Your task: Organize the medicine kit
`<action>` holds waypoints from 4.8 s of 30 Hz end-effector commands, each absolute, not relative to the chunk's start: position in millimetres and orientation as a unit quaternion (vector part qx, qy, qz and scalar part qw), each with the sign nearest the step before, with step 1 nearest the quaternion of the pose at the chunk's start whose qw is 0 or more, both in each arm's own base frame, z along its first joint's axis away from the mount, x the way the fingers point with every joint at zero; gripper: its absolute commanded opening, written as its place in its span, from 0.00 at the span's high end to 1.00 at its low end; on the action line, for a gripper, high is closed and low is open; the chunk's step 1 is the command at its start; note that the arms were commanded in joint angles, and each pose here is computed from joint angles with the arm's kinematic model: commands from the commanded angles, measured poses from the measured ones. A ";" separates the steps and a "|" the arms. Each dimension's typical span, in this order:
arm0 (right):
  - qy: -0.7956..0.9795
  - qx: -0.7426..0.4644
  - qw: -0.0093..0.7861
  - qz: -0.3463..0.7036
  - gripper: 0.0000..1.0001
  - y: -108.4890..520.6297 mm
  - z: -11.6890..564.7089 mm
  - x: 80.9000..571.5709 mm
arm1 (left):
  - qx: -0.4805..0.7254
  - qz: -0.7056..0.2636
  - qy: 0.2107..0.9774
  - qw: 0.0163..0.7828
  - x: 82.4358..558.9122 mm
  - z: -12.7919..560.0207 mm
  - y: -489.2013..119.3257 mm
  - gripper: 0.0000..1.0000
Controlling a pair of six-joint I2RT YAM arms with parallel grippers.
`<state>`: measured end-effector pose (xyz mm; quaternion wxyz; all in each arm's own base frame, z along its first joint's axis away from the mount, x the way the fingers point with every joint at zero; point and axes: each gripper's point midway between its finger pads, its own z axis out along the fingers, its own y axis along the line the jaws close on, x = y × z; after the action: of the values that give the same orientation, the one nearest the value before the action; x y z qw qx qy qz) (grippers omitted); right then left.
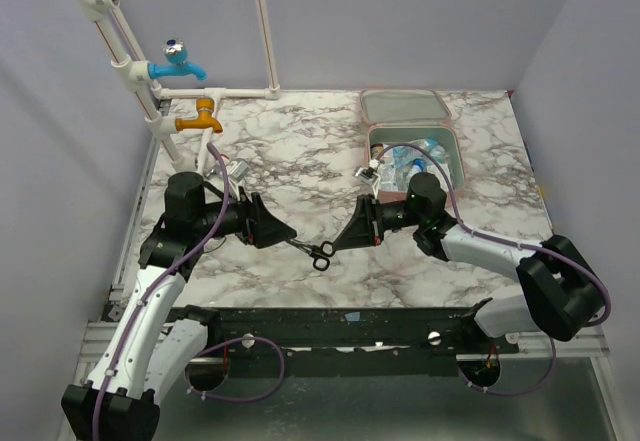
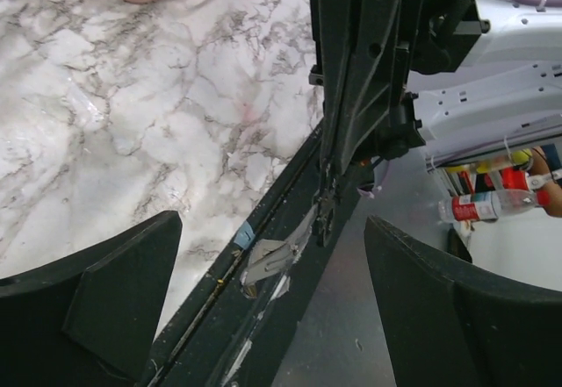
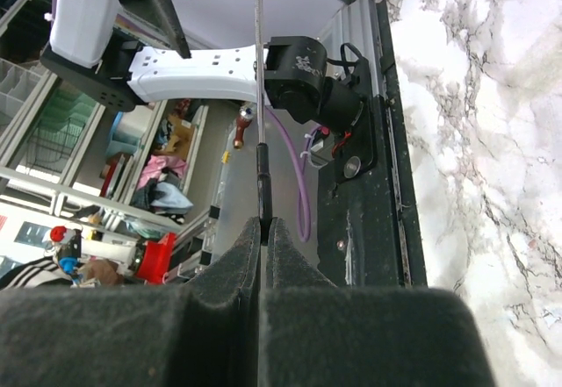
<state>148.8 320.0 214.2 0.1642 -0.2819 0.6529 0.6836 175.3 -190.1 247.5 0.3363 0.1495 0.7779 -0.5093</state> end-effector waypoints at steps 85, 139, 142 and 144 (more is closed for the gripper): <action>0.558 -0.139 0.280 0.768 0.57 334.0 272.9 175.1 | -0.030 -0.608 0.703 0.367 190.2 286.8 -190.8 1.00; 0.816 -0.002 0.436 0.379 0.99 212.9 230.0 315.7 | 0.026 -0.425 0.797 0.429 193.0 253.3 -156.5 0.09; 0.827 0.022 0.453 0.332 0.99 194.4 229.1 322.9 | 0.026 -0.420 0.804 0.420 192.2 242.5 -155.8 0.08; 0.834 0.040 0.461 0.301 0.99 181.8 227.7 326.2 | 0.026 -0.418 0.807 0.416 192.4 236.7 -155.8 0.08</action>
<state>316.3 215.5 223.2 0.4272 0.0054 0.8173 0.3867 191.8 -161.1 256.1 0.4214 0.0250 0.7922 -0.4406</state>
